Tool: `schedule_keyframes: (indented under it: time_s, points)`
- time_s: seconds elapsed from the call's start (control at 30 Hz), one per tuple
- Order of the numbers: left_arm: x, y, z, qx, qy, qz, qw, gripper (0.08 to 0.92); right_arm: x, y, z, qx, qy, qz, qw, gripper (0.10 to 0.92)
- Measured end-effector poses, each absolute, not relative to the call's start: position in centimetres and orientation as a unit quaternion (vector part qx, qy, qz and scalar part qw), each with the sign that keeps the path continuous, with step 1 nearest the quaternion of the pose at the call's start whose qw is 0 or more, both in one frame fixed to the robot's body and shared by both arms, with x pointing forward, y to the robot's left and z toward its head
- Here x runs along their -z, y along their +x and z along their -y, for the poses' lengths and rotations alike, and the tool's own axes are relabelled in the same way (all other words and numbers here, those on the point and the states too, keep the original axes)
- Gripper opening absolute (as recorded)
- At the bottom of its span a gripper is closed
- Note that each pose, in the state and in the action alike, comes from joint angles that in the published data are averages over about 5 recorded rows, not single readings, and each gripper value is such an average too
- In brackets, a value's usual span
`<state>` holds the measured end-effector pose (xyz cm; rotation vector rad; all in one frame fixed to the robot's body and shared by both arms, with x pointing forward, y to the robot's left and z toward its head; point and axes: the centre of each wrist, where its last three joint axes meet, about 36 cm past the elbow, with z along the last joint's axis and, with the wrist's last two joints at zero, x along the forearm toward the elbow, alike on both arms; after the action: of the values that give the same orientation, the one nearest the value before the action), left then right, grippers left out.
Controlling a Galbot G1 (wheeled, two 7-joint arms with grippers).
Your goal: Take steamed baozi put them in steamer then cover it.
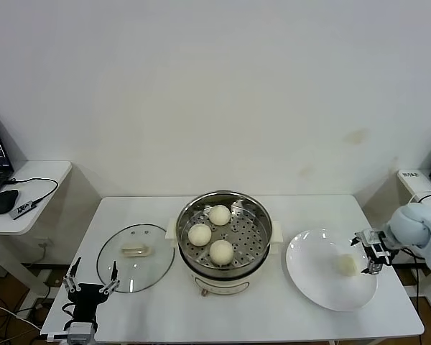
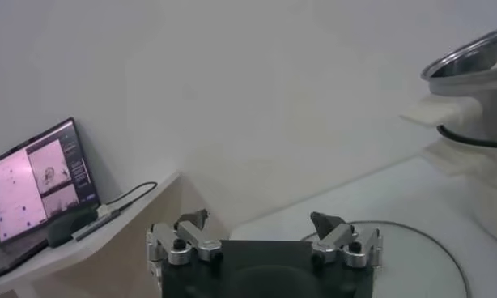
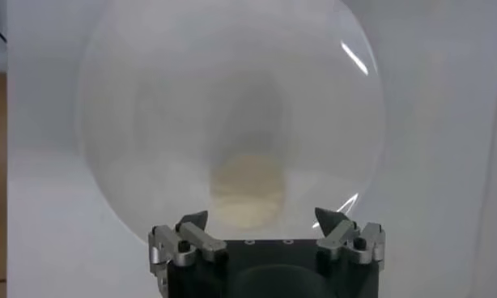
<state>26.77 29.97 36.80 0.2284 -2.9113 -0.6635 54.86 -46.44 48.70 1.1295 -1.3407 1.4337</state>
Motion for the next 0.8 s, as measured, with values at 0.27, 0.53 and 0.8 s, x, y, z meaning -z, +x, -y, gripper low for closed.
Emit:
schedule_keyframes:
  time_s: [0.27,0.53,0.8]
  points:
    - [-36.8,26.7,-29.9,0.22,0.077,0.97,0.074,0.823,-46.9,55.1,46.5,-0.568,0.448,0.539,0.43,0.799]
    - [-36.8,26.7,-29.8,0.22,0.077,0.97,0.073,0.823,-45.7,55.1,46.2,-0.564,0.45,0.541,0.432,0.739]
    - [-36.9,26.6,-29.9,0.221,0.078,0.969,0.074,0.823,-45.2,55.2,45.8,-0.562,0.45,0.543,0.432,0.666]
